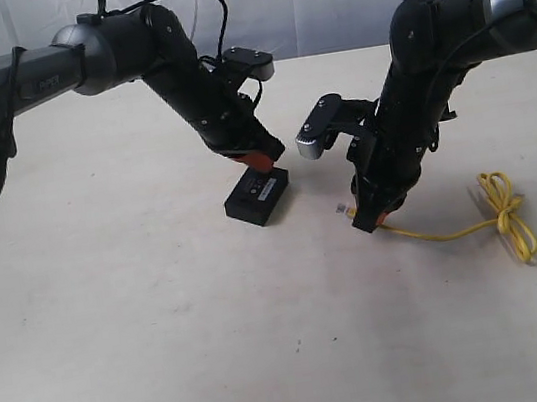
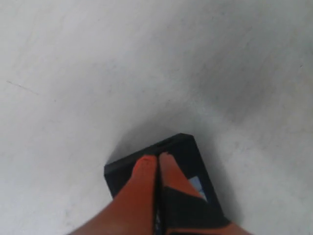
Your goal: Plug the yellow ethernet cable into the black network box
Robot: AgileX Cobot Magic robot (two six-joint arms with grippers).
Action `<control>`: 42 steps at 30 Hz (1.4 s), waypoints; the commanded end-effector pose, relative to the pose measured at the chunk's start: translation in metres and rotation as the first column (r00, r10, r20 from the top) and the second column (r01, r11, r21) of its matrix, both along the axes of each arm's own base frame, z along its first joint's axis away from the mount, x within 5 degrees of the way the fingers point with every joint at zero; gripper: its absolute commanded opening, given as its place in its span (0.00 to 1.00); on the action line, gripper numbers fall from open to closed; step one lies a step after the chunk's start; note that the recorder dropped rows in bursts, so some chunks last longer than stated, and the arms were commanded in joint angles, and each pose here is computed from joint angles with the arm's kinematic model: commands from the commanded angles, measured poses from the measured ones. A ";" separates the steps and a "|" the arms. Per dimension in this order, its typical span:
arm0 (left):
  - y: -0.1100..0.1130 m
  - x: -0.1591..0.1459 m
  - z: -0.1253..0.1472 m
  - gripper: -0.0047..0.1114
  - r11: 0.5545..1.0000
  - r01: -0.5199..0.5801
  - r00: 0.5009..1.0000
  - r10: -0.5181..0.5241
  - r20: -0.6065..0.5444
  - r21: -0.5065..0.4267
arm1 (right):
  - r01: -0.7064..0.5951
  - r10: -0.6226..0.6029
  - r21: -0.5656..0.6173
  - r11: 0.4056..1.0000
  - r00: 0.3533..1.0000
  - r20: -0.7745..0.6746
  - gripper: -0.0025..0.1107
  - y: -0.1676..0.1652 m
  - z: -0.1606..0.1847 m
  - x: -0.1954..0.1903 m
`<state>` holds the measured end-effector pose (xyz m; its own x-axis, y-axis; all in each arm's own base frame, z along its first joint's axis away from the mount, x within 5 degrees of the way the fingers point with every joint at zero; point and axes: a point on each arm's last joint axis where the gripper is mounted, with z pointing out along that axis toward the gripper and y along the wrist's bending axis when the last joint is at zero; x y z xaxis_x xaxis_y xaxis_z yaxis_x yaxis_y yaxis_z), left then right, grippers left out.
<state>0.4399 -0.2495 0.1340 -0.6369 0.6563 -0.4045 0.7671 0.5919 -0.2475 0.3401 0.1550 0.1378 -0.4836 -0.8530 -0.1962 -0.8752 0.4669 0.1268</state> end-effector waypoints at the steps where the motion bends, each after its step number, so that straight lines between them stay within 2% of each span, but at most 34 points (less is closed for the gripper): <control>1: 0.000 -0.003 0.005 0.04 1.000 0.013 1.000 -0.013 -0.008 0.017 | -0.001 0.001 0.001 1.000 1.000 -0.004 0.01 -0.001 -0.002 -0.001; 5: 0.001 -0.004 0.028 0.04 0.999 0.032 0.999 -0.032 0.012 0.014 | -0.001 0.001 0.000 1.000 1.000 -0.005 0.01 -0.001 -0.002 -0.001; 8: 0.000 0.000 0.046 0.04 1.000 0.010 0.996 -0.009 0.091 -0.013 | -0.001 0.001 -0.001 1.000 1.000 -0.007 0.01 -0.001 -0.003 -0.001; 11: -0.001 0.005 0.049 0.04 0.999 -0.015 0.989 0.020 0.146 -0.033 | -0.001 0.001 -0.002 1.000 1.000 -0.011 0.01 -0.001 -0.005 -0.001; 15: -0.003 0.012 0.035 0.04 0.998 -0.046 0.983 0.053 0.178 -0.044 | -0.001 0.001 -0.002 1.000 1.000 -0.009 0.01 -0.001 -0.004 -0.001; 21: -0.003 0.012 0.003 0.04 0.999 -0.038 0.994 0.038 0.100 -0.004 | 0.001 -0.001 0.000 1.000 1.000 -0.008 0.01 0.000 -0.004 -0.001; 24: -0.003 0.011 -0.004 0.04 0.999 -0.033 0.996 0.033 0.081 0.005 | 0.001 -0.001 0.000 1.000 1.000 -0.008 0.01 0.000 -0.004 -0.001; 27: -0.002 0.011 -0.004 0.04 0.999 -0.026 0.996 0.024 0.085 0.020 | 0.001 -0.001 0.000 1.000 1.000 -0.008 0.01 0.000 -0.004 -0.001; 34: 0.008 0.006 -0.009 0.04 0.989 0.030 0.998 -0.036 0.042 0.143 | 0.005 -0.005 0.003 1.000 1.000 0.008 0.01 0.000 -0.004 0.001; 42: 0.012 -0.008 -0.002 0.04 0.975 0.144 0.988 -0.133 -0.073 0.170 | 0.005 -0.005 0.003 1.000 1.000 0.008 0.01 0.000 -0.004 0.001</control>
<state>0.4378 -0.2373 0.1218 -0.5803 0.7722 -0.2588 0.8144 0.5537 -0.1739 0.3418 0.1554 0.1344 -0.4854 -0.8510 -0.2002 -0.8742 0.4706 0.1193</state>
